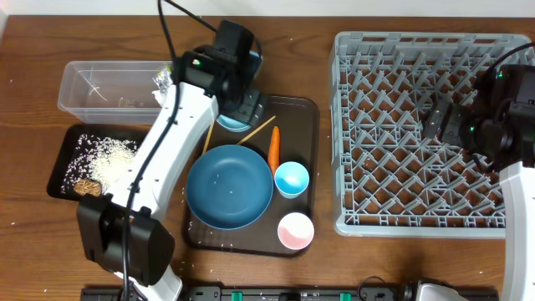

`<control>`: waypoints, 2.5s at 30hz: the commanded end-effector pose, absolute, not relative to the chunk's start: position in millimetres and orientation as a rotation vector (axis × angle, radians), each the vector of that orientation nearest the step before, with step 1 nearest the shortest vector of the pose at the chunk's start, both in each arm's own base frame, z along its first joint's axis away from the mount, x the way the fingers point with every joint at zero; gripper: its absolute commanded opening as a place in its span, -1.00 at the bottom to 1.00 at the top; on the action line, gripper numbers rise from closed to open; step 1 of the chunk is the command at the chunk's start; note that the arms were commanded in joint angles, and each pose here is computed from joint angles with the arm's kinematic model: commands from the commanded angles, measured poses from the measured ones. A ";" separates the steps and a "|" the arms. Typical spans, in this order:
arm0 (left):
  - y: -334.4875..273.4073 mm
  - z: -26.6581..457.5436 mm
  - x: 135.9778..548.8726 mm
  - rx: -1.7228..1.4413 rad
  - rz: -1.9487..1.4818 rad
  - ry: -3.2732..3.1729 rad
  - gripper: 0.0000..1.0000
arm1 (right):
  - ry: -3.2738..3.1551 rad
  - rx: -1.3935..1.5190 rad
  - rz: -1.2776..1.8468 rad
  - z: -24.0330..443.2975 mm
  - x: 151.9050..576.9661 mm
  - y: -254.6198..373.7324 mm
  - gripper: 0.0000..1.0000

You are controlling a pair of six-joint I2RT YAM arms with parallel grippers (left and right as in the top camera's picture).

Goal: Sort waste into correct bins and load items into the dishwasher rack

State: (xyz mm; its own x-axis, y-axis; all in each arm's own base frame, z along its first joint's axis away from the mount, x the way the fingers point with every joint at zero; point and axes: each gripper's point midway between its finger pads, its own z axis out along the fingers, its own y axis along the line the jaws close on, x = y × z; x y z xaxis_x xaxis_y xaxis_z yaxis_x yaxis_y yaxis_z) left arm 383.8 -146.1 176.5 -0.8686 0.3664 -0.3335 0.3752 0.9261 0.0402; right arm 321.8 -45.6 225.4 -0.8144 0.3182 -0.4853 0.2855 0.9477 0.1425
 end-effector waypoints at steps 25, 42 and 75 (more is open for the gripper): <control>-153.9 161.0 397.2 0.551 -0.039 2.714 0.98 | 2.577 0.440 0.070 228.8 318.7 -48.9 0.99; -166.9 96.8 424.5 0.805 0.013 2.708 0.97 | 2.581 0.440 0.069 228.2 317.9 -48.8 0.98; -183.6 56.9 425.0 0.796 -0.065 2.764 0.89 | 2.582 0.441 0.070 228.1 317.7 -48.7 0.98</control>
